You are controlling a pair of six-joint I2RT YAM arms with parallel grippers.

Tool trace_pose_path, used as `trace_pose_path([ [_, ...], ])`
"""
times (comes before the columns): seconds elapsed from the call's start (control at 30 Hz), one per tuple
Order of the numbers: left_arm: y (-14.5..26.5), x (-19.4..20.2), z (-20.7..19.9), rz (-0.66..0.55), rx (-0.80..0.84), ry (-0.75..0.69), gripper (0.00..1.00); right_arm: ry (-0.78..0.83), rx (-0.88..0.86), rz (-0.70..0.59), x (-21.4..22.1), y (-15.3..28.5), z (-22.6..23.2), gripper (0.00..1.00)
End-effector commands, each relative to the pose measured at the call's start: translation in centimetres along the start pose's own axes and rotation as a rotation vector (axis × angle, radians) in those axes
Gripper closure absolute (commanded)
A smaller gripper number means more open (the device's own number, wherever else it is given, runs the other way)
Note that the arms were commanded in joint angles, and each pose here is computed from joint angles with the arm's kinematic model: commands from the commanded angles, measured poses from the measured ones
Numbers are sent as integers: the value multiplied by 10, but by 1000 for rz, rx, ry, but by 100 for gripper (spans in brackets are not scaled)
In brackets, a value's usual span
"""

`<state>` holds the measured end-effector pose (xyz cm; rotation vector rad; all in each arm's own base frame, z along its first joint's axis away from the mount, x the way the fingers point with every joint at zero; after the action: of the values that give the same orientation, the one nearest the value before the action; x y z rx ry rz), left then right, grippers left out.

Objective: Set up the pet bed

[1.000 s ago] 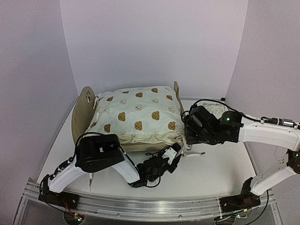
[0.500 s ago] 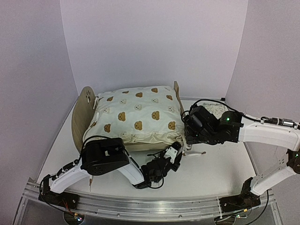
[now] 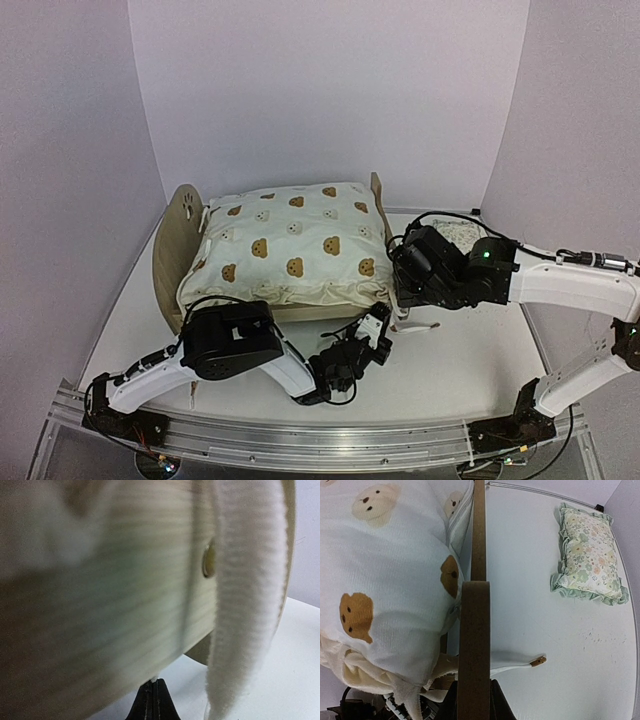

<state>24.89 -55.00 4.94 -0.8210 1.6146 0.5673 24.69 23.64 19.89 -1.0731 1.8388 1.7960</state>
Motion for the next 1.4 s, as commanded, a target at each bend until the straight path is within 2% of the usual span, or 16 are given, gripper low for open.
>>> trace_pose_path([
  [0.0,-15,-9,33,-37,-115,59,100,-246,-257,-233,-67,51,36,100],
  [0.33,-16,-17,24,-41,-73,66,100,-260,-234,-245,-63,53,28,100],
  [1.37,-14,-3,22,12,-46,97,100,-244,-202,-237,-56,45,26,100],
])
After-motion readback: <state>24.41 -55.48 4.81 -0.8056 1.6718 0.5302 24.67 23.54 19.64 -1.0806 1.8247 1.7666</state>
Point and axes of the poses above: each gripper's point midway between its finger pads, its own y axis back along the fingers, its own z axis along the line the jaws close on, x = y × z, the point moved 2 cm from there along y, back along the fingers, and after that the axes turned 11 degrees about y, right-handed, at the moved point
